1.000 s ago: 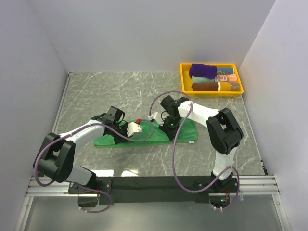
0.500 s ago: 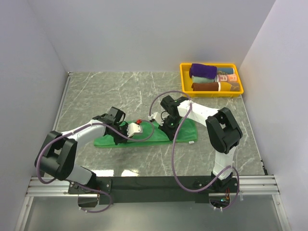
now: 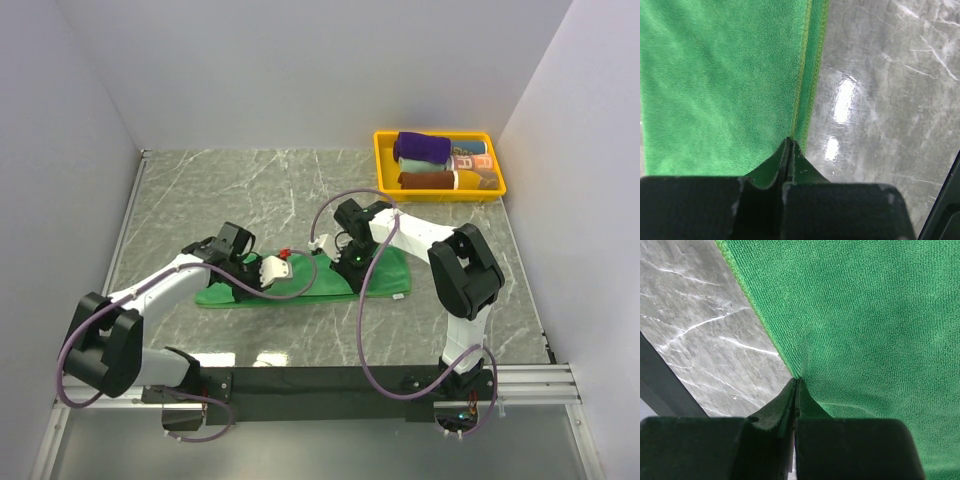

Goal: Roll the towels
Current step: Fold the towel

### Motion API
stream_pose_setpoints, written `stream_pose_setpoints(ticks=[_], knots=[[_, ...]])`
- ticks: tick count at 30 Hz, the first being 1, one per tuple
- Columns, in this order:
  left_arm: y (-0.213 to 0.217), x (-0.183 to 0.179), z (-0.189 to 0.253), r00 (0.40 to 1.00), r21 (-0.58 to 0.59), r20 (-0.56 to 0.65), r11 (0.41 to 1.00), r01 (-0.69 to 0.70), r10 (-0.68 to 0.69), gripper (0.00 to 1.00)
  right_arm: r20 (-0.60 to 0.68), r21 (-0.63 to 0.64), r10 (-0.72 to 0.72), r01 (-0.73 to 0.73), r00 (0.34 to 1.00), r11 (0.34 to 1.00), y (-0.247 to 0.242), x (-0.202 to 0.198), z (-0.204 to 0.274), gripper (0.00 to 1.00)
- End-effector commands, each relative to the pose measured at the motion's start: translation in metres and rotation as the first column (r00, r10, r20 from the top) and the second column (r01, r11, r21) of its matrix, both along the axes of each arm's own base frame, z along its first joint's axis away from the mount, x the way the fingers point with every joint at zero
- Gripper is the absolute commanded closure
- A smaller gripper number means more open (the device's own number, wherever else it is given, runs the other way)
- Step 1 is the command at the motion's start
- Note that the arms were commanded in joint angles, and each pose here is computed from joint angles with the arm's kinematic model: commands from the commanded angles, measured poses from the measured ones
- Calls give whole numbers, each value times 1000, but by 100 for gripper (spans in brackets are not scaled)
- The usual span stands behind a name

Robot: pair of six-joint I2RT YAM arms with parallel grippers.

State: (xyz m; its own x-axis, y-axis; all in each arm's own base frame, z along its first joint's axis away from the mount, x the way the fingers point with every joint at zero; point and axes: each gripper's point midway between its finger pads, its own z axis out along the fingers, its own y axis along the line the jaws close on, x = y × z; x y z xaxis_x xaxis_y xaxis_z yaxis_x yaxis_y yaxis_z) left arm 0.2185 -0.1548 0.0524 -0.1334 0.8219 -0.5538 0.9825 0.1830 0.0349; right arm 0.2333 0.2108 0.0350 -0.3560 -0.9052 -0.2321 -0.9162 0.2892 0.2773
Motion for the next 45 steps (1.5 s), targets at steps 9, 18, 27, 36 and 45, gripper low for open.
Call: stream_pose_setpoints(ticks=[9,18,27,36,45], knots=[[0,-12,-35,991,40,-136,999,-6,12,99,-59,-23,-3,2,998,1000,-3,-3,-16,100],[-1,-9,-32,992,37,-128,999,-15,20,99,-61,-17,-4,3,998,1000,-4,-8,-9,100],[0,-12,-18,994,22,-106,1000,-11,13,99,-61,2,-2,2,998,1000,-4,-12,9,100],[0,-12,-29,988,44,-146,998,-44,50,83,-164,-53,-8,-1,986,999,-10,-25,-23,100],[17,-9,27,981,-77,-109,982,-170,161,59,-251,91,-127,154,960,984,-27,-5,43,12]])
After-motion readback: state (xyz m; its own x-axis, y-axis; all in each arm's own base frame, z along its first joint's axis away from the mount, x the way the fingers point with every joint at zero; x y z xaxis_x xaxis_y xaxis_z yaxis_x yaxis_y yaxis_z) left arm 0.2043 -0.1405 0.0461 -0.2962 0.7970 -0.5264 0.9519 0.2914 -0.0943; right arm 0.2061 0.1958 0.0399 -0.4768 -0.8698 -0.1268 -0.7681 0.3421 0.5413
